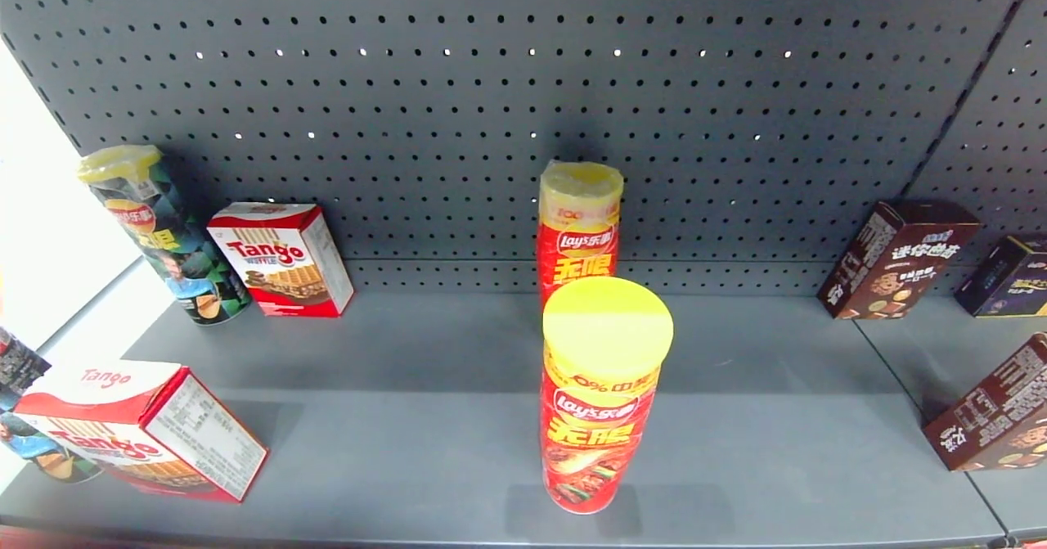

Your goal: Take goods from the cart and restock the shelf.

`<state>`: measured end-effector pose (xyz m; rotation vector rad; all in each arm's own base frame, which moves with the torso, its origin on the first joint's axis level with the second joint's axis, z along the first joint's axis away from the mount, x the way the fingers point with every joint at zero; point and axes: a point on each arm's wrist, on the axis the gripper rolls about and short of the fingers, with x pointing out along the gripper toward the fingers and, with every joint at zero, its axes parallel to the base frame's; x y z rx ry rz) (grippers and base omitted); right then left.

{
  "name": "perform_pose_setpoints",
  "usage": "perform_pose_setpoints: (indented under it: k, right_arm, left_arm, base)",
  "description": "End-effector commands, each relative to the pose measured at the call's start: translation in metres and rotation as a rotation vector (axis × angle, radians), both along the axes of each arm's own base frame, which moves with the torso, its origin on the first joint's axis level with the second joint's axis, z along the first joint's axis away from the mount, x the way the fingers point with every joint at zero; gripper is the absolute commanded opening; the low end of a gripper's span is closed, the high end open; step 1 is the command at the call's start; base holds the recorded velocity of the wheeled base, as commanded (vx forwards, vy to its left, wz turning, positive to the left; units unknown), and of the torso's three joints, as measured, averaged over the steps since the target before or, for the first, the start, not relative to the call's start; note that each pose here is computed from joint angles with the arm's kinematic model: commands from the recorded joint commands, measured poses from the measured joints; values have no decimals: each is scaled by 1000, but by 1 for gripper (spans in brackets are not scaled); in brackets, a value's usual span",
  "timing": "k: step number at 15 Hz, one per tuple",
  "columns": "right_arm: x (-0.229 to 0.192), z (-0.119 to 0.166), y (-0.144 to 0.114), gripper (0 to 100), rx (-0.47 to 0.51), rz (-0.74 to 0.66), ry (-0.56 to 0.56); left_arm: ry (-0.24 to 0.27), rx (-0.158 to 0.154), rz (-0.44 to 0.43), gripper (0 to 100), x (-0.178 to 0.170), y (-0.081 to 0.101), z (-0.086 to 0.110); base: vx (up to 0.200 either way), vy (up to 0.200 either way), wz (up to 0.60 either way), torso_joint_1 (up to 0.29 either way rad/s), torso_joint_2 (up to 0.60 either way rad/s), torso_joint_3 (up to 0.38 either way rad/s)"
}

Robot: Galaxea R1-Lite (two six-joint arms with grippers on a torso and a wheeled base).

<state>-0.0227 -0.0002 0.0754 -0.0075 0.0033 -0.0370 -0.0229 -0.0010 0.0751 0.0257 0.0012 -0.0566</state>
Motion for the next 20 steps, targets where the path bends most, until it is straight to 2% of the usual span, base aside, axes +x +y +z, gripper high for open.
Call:
perform_pose_setpoints:
  k: [1, 20]
  right_arm:
    - [0, 0, 0, 100, 0, 0, 3]
    - [0, 0, 0, 100, -2, 3, 1]
  left_arm:
    - [1, -1, 0, 100, 0, 0, 0]
    - [1, -4, 1, 100, 0, 0, 0]
  base:
    - [0, 0, 0, 0, 0, 0]
    - [-11, 0, 0, 1, 0, 0]
